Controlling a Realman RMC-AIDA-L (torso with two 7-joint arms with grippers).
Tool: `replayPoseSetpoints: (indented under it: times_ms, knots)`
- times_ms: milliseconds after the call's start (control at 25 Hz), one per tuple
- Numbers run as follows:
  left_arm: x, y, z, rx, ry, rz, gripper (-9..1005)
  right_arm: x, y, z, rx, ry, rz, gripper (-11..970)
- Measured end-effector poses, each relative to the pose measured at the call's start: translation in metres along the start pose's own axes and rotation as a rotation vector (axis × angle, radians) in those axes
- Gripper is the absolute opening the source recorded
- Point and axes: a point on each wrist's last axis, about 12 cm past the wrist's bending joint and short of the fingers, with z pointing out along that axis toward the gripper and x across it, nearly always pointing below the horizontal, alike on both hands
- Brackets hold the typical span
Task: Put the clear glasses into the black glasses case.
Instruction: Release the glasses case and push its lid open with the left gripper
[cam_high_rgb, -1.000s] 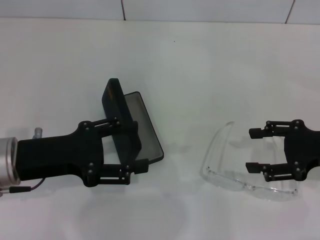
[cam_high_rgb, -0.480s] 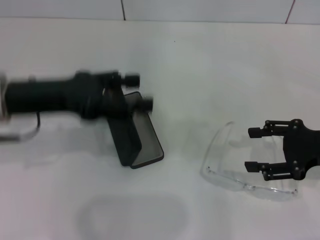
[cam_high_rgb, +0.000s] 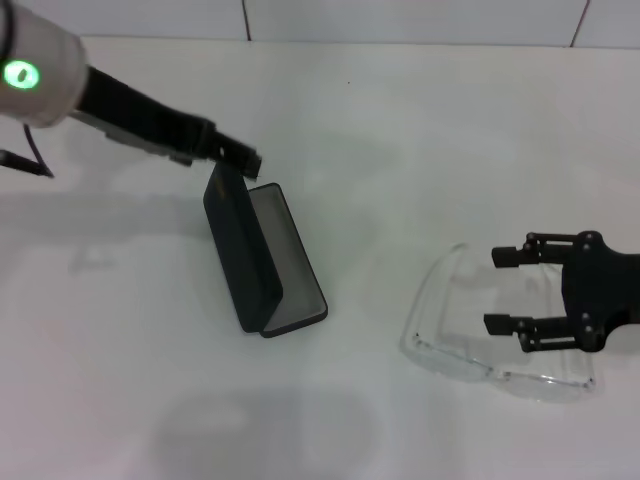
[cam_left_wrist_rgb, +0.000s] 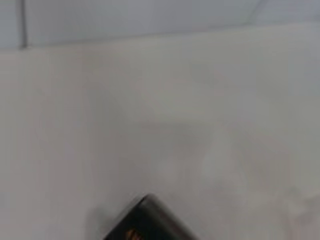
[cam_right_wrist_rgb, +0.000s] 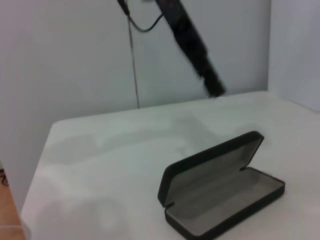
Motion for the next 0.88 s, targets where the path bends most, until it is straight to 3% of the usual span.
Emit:
replayPoseSetpoints:
  times_ms: [160, 360, 880]
  knots:
    - [-0.007, -0.019, 0.02, -0.091, 0.089, 0.029, 839, 0.002, -0.005, 0.003, 0.041, 0.02, -0.001, 754]
    - [-0.018, -0.032, 0.043, -0.096, 0.174, 0.055, 833, 0.004, -0.005, 0.005, 0.046, 0.031, -0.013, 754]
    - [-0.028, -0.029, 0.067, -0.092, 0.208, 0.019, 817, 0.007, -0.003, 0.006, 0.043, 0.03, -0.011, 754]
